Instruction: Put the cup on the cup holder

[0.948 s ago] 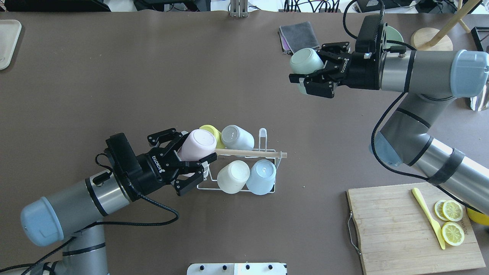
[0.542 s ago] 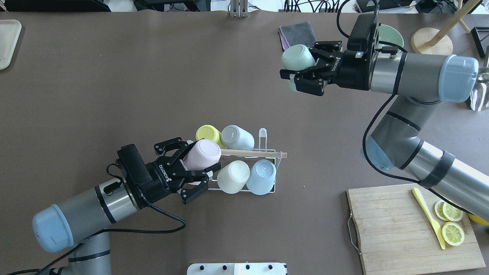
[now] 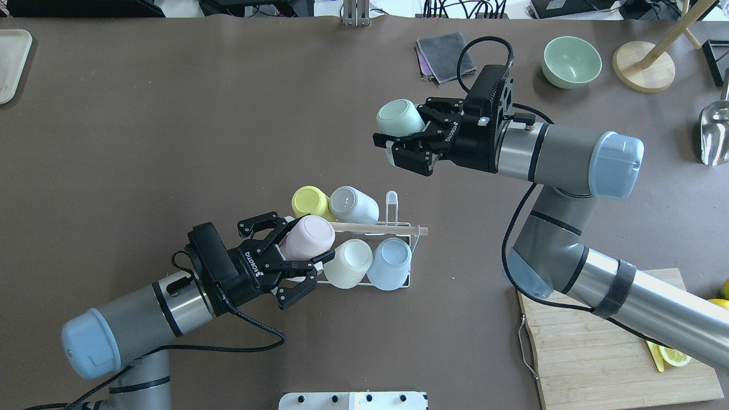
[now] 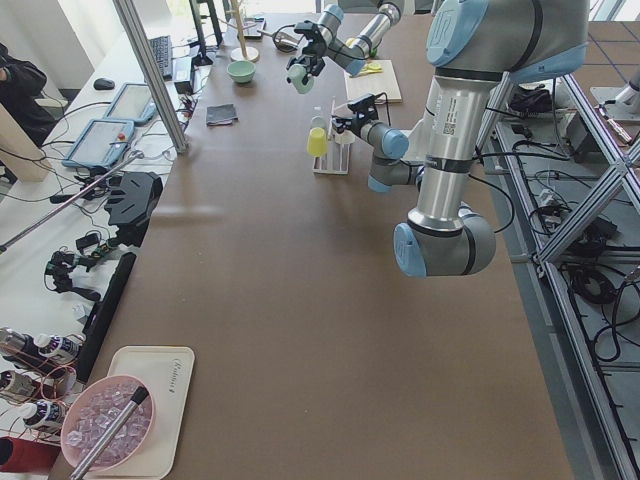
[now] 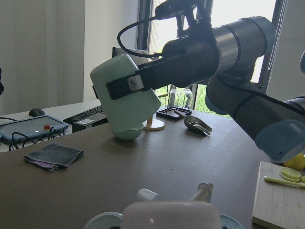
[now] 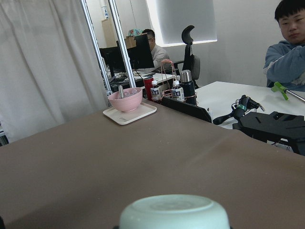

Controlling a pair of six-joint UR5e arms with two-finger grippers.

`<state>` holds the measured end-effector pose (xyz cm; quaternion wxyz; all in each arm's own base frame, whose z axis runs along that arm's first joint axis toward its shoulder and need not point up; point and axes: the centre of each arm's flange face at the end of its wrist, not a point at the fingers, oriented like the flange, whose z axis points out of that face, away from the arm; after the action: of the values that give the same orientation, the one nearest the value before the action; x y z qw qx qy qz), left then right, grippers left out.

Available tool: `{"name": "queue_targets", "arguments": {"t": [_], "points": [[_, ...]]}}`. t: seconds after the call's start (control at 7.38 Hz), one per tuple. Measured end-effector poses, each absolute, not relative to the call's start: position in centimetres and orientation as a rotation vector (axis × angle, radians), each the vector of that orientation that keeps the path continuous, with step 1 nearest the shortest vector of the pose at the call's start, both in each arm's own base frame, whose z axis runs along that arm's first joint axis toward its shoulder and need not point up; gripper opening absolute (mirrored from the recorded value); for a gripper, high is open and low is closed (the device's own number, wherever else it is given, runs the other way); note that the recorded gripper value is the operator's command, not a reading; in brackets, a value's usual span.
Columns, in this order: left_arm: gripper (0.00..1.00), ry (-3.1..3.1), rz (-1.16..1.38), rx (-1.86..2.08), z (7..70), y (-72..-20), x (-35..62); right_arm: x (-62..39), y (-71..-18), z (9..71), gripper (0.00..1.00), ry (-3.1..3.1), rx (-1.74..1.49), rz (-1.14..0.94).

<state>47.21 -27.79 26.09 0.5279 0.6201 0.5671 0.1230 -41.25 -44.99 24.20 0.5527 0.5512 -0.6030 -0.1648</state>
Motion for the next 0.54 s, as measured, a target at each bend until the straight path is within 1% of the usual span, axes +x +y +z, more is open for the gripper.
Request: {"name": "queue_targets", "arguments": {"t": [0.54], "points": [[0.0, 1.34, 0.306, 1.469, 27.1, -27.8, 47.6, -43.5, -44.6, 25.3, 0.0, -1.424, 1.259, -0.436]]}}
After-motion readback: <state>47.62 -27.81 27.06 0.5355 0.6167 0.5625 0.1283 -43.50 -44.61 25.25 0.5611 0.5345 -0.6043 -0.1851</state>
